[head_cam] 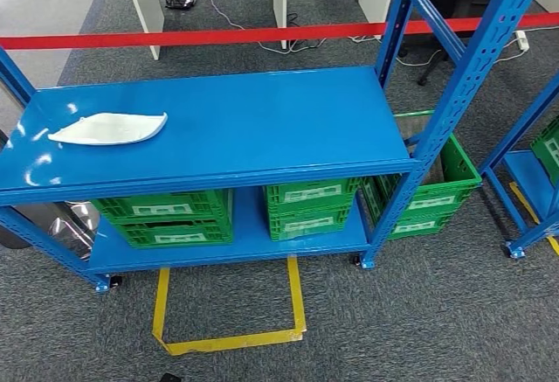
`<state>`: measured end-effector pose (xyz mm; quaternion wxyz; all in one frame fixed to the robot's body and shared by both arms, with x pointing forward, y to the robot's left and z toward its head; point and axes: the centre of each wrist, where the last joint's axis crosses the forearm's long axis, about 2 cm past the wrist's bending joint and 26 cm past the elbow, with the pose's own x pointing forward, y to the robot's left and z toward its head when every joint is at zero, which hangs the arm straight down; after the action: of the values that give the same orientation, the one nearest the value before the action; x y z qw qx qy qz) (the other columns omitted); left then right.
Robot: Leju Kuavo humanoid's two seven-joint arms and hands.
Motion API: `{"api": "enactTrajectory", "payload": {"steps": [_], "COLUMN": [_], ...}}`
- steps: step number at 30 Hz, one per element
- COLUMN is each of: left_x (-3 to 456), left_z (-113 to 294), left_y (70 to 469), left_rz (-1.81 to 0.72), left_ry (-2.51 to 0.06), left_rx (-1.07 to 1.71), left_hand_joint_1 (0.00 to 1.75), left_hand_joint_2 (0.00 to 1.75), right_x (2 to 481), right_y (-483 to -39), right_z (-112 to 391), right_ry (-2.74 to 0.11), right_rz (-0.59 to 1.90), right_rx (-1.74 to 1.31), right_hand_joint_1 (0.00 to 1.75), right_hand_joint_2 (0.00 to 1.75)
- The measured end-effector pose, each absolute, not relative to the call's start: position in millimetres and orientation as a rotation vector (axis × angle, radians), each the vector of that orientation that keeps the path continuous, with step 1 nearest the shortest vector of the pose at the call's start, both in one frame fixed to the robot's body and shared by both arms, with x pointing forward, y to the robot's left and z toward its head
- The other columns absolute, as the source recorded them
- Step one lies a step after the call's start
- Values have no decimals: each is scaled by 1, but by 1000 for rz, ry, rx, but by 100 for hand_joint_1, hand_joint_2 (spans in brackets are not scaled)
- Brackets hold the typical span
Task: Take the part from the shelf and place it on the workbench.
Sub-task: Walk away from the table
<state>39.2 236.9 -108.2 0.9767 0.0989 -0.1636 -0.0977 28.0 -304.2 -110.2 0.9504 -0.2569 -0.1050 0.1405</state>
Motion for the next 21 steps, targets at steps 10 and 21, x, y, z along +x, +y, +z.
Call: {"api": "enactTrajectory", "payload": {"steps": [10,21], "left_x": [39,40], "left_z": [-108,-108], "left_y": [237,237], "left_rz": [-201,-202], "left_ry": [-332,-341], "left_rx": [200,199], "left_hand_joint_1": [0,0], "left_hand_joint_2": [0,0], "right_x": [28,29], "right_y": [-304,-304], "right_z": [-110,-110], "right_ry": [-215,-228], "right_rz": [297,301], "right_rx": [-517,-514], "right_hand_joint_1": [0,0], "right_hand_joint_2": [0,0]}}
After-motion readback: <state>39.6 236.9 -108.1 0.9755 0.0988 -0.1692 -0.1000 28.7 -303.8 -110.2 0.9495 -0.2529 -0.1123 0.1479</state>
